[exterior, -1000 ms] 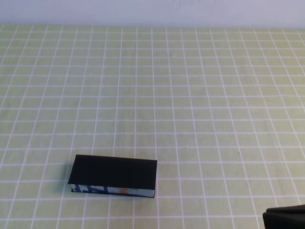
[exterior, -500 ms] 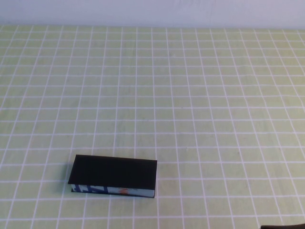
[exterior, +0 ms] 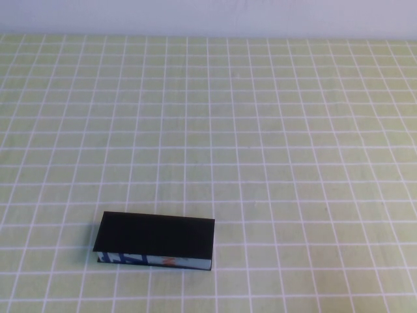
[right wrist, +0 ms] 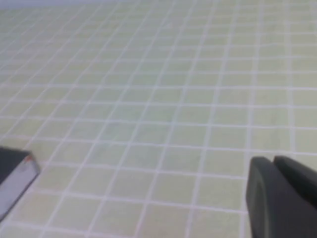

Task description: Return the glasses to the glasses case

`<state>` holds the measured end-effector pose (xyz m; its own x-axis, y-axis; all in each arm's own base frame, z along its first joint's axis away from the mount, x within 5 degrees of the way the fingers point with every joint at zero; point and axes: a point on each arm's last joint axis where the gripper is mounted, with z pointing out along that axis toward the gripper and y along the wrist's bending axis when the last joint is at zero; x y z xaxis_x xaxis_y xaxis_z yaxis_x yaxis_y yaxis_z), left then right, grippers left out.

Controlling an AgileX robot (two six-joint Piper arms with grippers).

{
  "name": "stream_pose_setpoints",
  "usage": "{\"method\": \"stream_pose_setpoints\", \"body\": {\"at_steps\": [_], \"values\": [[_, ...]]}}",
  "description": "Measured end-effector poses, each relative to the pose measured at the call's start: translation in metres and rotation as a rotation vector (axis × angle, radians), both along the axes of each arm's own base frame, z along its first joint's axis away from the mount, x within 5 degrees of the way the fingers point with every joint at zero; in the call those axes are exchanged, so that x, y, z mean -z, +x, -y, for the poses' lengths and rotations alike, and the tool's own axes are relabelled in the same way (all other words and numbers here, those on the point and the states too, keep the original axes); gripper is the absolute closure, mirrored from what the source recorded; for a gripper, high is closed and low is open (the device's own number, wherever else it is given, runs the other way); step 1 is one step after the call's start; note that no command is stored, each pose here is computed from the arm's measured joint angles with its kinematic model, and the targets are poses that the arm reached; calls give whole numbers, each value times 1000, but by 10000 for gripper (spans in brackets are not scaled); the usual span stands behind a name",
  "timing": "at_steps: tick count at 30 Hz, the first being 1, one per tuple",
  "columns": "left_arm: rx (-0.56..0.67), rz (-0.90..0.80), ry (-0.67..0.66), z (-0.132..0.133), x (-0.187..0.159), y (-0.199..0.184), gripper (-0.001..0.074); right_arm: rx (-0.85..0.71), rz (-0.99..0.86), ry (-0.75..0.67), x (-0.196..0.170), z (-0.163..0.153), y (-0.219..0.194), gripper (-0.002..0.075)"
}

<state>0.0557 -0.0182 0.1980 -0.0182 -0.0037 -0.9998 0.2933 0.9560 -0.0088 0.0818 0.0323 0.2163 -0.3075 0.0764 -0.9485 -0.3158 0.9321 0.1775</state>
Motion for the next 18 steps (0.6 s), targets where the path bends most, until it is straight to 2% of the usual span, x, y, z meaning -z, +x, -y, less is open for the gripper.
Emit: {"method": "stream_pose_setpoints", "body": {"at_steps": [3, 7, 11, 18], "values": [[0, 0, 0, 0, 0, 0, 738, 163, 90, 24, 19, 16, -7, 737], [0, -1, -2, 0, 0, 0, 738, 307, 207, 60, 19, 28, -17, 737], [0, -1, -2, 0, 0, 0, 738, 340, 276, 75, 16, 30, -24, 737], [0, -1, -2, 0, 0, 0, 738, 346, 216, 72, 22, 31, -25, 737]]}}
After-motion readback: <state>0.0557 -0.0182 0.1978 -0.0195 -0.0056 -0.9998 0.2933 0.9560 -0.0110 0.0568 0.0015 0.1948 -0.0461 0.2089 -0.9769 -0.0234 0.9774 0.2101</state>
